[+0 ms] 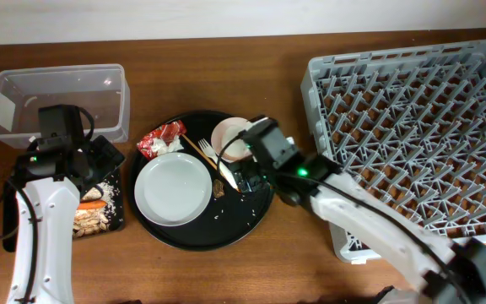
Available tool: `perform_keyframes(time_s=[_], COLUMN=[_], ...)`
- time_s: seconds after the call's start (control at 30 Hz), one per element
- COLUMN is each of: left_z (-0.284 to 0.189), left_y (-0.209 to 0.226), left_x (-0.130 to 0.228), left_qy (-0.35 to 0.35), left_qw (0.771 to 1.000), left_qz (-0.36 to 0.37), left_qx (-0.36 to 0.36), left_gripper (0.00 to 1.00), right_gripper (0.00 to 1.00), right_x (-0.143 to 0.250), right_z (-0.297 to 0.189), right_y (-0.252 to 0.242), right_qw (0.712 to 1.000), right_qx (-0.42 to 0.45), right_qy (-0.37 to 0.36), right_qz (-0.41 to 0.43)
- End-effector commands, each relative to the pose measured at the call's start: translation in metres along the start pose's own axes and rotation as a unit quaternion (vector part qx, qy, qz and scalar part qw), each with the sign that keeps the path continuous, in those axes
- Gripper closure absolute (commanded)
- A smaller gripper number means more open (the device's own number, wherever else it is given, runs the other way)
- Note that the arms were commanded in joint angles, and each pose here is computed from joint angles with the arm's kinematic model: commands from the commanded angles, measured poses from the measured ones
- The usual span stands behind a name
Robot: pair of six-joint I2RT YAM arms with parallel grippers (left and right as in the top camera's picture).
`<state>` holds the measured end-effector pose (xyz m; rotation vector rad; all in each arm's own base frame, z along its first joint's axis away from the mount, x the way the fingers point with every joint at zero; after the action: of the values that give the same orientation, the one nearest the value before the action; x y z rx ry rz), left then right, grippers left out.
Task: Sort waste into correct bins and load items into the dishwasher rack
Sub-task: 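Grasp the light-blue cup with the right gripper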
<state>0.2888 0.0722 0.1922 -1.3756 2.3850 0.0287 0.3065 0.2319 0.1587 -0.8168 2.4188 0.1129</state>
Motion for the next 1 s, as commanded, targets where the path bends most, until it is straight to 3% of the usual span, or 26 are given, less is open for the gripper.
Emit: perform_keyframes(time_s=[0.0, 0.47, 0.6, 0.77, 0.97], left_z=[-0.009, -0.009, -0.009, -0.009, -0.009], left_y=[-0.002, -0.002, -0.002, -0.002, -0.002], left_x=[-0.006, -0.006, -0.006, -0.006, -0.006], left_qy=[-0.012, -0.012, -0.012, -0.012, -0.012], left_qw=[1.0, 1.0, 1.0, 1.0, 1.0], left_qz=[-0.002, -0.002, -0.002, -0.002, -0.002], left_qx=[0.012, 0.012, 0.012, 0.012, 0.012], left_gripper=[0.01, 0.01, 0.01, 0.01, 0.01], right_gripper=[0.01, 0.0, 0.22, 0.38, 0.4], right_x=[0.006, 0.021, 0.021, 0.015, 0.002], right_z=[0.022, 0.064, 0.065, 0.057, 0.035], right_y=[0.0, 0.018, 0.017, 0.016, 0.007], right_qw=[0.999, 0.998, 0.998, 0.998, 0.999], right_qx=[0.016, -0.031, -0.029, -0.029, -0.005], right_qy=[0.027, 0.063, 0.063, 0.051, 0.035], right_qz=[0.007, 0.005, 0.005, 0.006, 0.007])
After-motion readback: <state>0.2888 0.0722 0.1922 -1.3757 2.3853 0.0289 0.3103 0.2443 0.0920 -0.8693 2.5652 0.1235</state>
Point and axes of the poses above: each gripper's point midway between its finger pads, its own z axis out along the fingers, its own y axis along the line the jaws close on, x = y × z, the point moved 4 cm from there along -z, back along the fingers, and after that the axes turned 14 degrees about -z, right-handed, at the moved point
